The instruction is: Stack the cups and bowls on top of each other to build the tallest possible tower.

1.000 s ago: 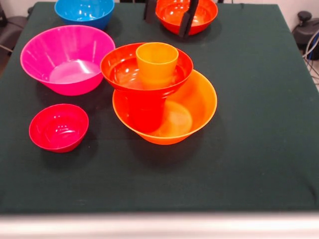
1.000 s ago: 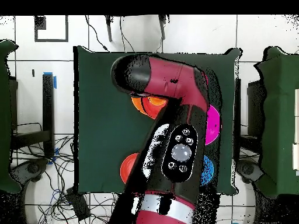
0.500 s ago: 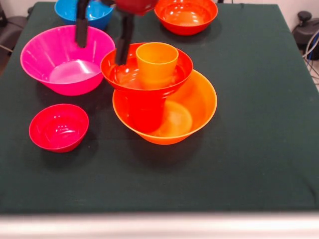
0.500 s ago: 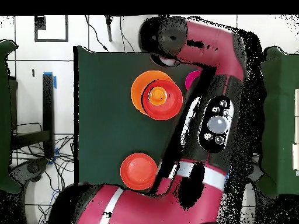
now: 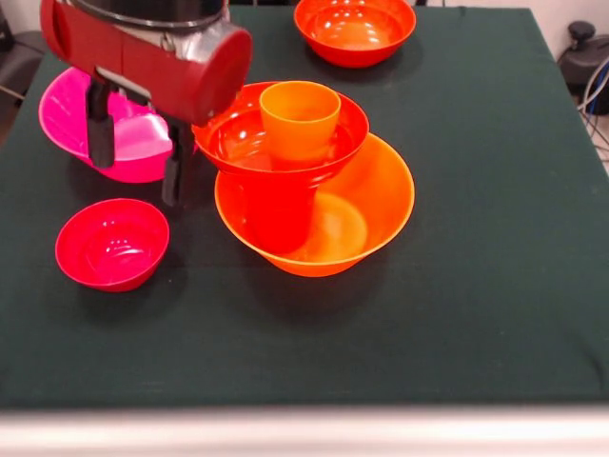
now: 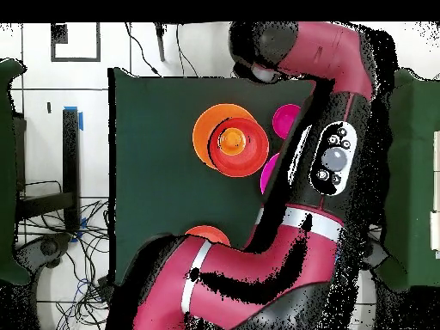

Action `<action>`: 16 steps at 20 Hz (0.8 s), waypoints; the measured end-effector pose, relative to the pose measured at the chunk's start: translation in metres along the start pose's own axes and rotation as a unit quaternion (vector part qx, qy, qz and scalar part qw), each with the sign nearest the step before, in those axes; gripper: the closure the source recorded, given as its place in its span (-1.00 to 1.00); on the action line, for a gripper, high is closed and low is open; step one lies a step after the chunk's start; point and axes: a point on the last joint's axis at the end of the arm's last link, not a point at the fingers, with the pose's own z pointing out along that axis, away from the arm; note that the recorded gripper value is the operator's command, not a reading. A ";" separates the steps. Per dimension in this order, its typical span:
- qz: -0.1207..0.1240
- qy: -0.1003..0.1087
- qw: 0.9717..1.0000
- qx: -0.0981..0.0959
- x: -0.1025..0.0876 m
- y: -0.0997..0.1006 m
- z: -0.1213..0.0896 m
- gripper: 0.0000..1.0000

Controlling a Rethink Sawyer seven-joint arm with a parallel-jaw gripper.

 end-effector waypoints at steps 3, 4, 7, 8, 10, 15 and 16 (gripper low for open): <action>-0.002 0.003 1.000 -0.001 0.002 0.004 0.007 -1.00; -0.003 0.006 1.000 -0.001 0.003 0.005 0.011 -1.00; -0.003 0.009 1.000 -0.001 0.005 0.005 0.015 -1.00; -0.002 0.010 1.000 0.000 0.006 0.005 0.015 -1.00; -0.002 0.011 1.000 0.000 0.006 0.004 0.014 -1.00; 0.000 0.011 1.000 -0.001 0.001 0.001 0.015 -1.00; 0.001 0.012 1.000 0.000 -0.002 -0.001 0.016 -1.00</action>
